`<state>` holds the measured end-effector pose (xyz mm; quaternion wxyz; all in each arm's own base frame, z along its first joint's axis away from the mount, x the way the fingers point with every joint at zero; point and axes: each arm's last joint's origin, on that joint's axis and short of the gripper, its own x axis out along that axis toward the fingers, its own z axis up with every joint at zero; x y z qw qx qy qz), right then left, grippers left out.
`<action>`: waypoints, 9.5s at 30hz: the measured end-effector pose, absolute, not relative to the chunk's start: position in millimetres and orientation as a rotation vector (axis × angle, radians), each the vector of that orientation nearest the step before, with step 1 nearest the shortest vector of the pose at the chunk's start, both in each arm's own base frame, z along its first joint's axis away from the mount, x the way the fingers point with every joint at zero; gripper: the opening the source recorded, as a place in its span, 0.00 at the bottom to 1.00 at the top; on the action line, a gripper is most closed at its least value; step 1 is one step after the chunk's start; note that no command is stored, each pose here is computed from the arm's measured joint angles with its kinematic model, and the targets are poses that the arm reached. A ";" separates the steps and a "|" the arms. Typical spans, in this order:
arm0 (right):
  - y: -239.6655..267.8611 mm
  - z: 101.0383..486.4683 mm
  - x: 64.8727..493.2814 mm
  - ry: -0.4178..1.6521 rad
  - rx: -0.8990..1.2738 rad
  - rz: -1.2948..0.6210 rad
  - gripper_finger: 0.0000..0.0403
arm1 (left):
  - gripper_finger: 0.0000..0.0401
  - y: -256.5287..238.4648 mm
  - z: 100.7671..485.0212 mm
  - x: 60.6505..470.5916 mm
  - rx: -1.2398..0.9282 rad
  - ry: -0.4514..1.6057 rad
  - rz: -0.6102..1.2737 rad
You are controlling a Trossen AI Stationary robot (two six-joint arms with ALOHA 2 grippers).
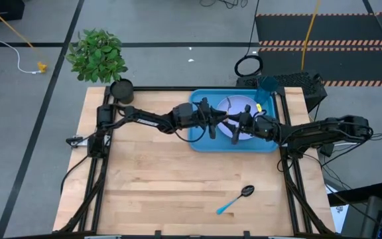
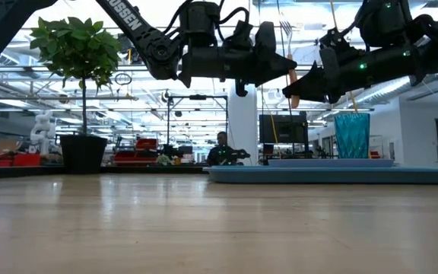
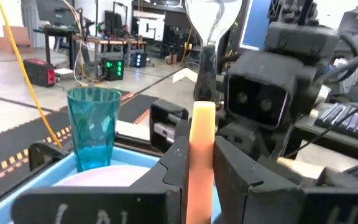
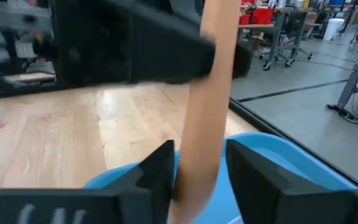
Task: Pick and place plate/cup/fork/spoon on tray
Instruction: Put the brown fork on the blue tray to the left of the purple plate
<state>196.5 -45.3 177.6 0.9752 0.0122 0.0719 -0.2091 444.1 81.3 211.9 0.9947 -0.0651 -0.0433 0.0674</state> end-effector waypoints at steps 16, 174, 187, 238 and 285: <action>-57.0 203.5 177.8 0.025 -0.010 -0.372 0.64 | 0.13 79.6 232.7 437.3 -0.102 -0.101 0.287; -38.3 232.9 160.2 -0.174 0.025 -0.269 0.65 | 0.19 110.7 125.3 461.5 -1.095 0.515 0.958; -38.4 232.8 160.2 -0.173 0.025 -0.269 0.65 | 0.34 108.7 125.8 462.2 -1.086 0.494 0.974; -27.4 208.0 163.4 0.093 -0.039 -0.125 0.64 | 0.03 86.3 146.2 429.6 0.171 1.008 0.182; -31.2 210.4 162.8 0.081 -0.122 -0.253 0.64 | 0.01 93.2 131.0 435.1 0.201 0.875 -0.004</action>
